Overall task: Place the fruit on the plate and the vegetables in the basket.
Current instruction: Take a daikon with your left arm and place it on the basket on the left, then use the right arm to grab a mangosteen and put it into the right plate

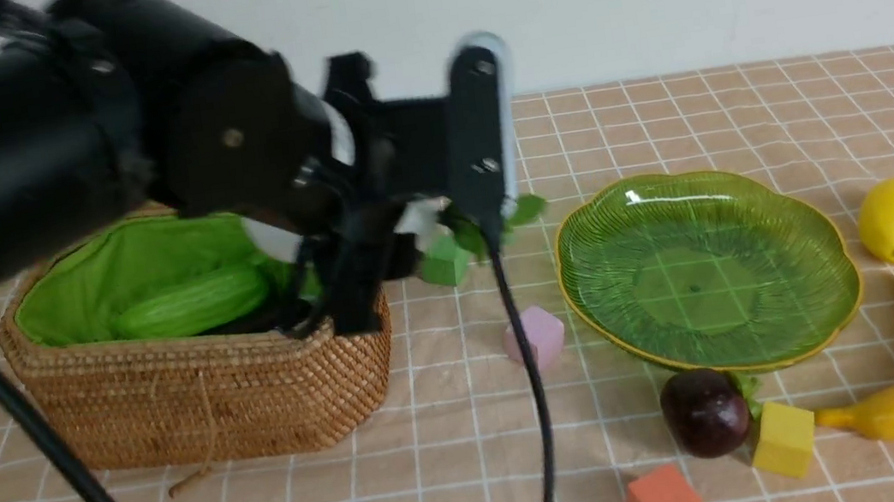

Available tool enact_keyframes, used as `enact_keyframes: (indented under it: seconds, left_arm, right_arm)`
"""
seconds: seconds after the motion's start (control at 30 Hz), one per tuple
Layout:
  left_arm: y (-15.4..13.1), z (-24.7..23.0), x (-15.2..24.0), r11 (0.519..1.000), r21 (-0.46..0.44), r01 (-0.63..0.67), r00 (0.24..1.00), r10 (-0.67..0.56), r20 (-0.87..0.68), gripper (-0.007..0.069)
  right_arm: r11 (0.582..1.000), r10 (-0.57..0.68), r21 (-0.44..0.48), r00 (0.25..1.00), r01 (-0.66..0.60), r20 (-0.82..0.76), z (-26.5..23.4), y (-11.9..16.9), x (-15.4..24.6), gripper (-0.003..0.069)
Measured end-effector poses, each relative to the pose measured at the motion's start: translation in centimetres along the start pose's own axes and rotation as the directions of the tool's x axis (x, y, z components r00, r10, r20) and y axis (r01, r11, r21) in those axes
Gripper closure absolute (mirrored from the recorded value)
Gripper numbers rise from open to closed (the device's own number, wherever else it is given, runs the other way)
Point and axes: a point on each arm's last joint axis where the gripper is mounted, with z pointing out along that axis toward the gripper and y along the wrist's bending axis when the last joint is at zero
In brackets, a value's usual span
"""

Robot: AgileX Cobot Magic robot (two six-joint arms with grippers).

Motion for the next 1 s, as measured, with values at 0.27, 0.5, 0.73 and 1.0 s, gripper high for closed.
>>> enact_keyframes:
  seconds: [0.27,0.5,0.73,1.0]
  left_arm:
    - [2.9,3.5,9.3,0.928,-0.074,0.365,0.887,-0.371,-0.275,0.0236]
    - [3.6,5.0,9.9,0.921,-0.14,0.363,0.891,-0.388,-0.237,-0.0022]
    - [3.5,2.8,7.0,0.808,-0.188,0.558,0.808,-0.581,-0.097,0.0095]
    - [0.1,-8.5,0.2,0.529,-0.024,0.849,0.522,-0.83,0.195,0.0638]
  right_arm:
    - [1.0,0.01,-0.014,1.0,-0.01,0.021,0.0,0.1,-0.2,0.0494]
    - [0.999,0.026,-0.031,0.999,-0.025,0.041,0.0,0.3,-0.4,0.0494]
    - [0.997,0.081,-0.017,0.994,-0.08,0.068,0.2,0.0,-0.8,0.0491]
    - [0.949,0.313,0.088,0.935,-0.301,-0.169,5.7,-4.8,-1.8,0.0489]
